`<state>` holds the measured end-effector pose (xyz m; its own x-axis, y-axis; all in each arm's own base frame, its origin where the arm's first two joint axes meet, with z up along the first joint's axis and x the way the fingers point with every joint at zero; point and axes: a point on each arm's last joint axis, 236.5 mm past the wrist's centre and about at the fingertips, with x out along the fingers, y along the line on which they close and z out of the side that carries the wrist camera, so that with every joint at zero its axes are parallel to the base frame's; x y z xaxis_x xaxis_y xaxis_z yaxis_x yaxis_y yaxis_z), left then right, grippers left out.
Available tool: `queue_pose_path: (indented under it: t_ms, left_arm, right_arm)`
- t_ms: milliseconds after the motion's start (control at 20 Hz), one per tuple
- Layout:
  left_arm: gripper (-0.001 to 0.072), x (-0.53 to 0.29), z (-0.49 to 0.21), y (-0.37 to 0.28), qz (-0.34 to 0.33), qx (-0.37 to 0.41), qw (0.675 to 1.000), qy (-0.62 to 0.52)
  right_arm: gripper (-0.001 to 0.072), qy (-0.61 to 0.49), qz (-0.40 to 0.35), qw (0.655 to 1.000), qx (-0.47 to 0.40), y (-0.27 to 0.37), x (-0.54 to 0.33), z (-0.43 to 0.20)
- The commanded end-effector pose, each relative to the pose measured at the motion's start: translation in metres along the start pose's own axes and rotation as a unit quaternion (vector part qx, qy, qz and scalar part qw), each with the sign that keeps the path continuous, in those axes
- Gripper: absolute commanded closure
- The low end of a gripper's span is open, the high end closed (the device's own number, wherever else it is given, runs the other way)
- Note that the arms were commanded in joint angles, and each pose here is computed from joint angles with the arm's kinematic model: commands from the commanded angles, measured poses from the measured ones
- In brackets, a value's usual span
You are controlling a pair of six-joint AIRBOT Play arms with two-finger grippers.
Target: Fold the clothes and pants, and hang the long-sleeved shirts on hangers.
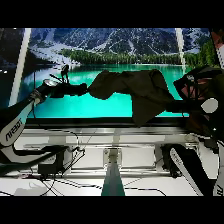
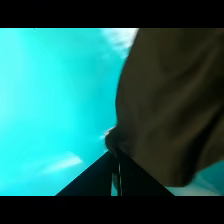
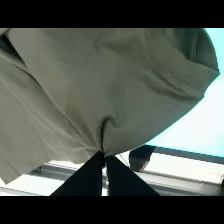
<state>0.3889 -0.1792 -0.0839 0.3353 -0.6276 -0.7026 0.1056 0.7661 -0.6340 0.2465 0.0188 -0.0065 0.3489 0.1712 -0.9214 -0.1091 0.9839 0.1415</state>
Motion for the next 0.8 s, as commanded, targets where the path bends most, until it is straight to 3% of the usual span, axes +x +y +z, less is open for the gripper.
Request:
queue_pose_path:
  t_ms: [0,150,300,500,750]
  left_arm:
    - [0.0696,-0.03,0.04,-0.051,-0.045,0.076,0.995,-0.035]
    - [0.0696,-0.12,0.118,-0.124,-0.08,0.141,0.972,-0.169]
    - [0.0696,-0.263,0.17,-0.191,-0.114,0.178,0.919,-0.334]
    - [0.0697,-0.424,0.162,-0.211,-0.04,0.22,0.834,-0.505]
    - [0.0697,-0.526,0.105,-0.234,0.062,0.266,0.746,-0.607]
  right_arm:
    - [0.0701,-0.035,-0.011,0.999,-0.008,-0.003,-0.017,0.024]
    - [0.0701,-0.129,-0.046,0.99,-0.031,-0.01,-0.069,0.083]
    - [0.0701,-0.219,-0.095,0.97,-0.055,-0.02,-0.133,0.133]
    - [0.0701,-0.288,-0.137,0.945,-0.074,-0.022,-0.201,0.163]
    - [0.0701,-0.394,-0.126,0.906,-0.085,0.008,-0.295,0.183]
